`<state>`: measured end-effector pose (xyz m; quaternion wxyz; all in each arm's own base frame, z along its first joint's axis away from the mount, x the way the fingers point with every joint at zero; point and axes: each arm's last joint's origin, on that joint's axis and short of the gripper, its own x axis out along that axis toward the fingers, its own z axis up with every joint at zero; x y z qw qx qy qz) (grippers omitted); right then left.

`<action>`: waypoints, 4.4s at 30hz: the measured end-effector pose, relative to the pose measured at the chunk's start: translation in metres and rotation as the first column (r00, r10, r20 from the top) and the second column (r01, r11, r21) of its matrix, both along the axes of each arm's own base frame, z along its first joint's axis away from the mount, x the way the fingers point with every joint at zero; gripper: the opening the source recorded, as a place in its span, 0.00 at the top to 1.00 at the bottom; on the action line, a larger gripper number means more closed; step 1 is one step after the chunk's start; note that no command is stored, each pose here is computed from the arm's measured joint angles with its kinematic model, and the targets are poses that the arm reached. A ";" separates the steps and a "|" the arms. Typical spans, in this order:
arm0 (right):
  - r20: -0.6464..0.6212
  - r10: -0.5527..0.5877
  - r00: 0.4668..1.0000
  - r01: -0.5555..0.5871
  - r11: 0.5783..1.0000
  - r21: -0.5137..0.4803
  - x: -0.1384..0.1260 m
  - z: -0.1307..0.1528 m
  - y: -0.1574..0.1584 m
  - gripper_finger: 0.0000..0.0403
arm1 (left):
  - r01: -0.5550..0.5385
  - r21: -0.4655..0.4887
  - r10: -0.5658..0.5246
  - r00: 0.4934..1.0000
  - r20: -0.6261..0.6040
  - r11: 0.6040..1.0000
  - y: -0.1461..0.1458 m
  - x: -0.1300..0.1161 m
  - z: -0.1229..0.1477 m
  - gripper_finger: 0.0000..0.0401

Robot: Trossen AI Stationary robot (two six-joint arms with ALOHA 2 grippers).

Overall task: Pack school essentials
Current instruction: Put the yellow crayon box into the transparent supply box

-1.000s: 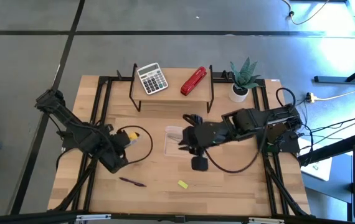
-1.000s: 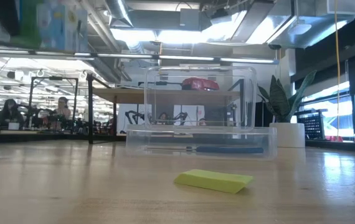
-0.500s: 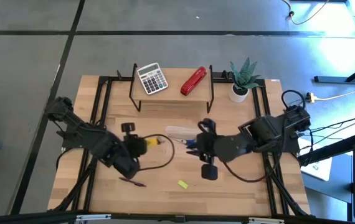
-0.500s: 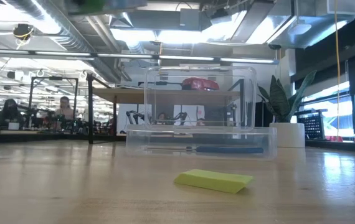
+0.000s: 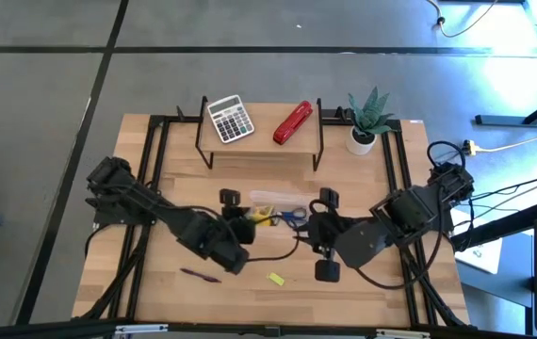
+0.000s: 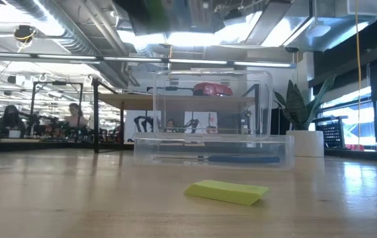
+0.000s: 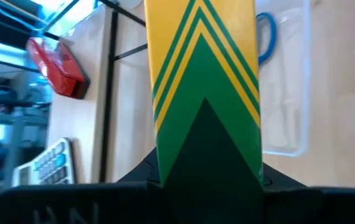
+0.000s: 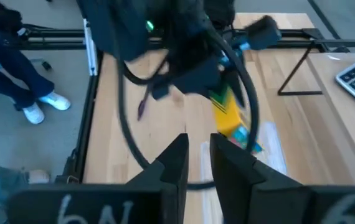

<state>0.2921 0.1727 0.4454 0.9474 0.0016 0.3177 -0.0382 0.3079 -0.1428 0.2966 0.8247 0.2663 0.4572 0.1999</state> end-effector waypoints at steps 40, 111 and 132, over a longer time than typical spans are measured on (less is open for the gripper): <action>0.017 0.139 0.990 -0.135 0.981 -0.139 -0.009 0.006 0.009 0.83 | -0.021 0.208 0.045 0.993 -0.112 0.978 -0.014 0.042 -0.086 0.80; 0.021 0.143 0.989 -0.139 0.981 -0.132 -0.008 0.006 0.009 0.83 | 0.022 0.290 0.016 0.992 -0.128 0.957 -0.015 0.069 -0.128 0.80; 0.021 0.144 0.989 -0.140 0.981 -0.131 -0.008 0.006 0.009 0.83 | -0.008 0.264 0.058 0.981 -0.183 0.964 -0.005 0.076 -0.155 0.80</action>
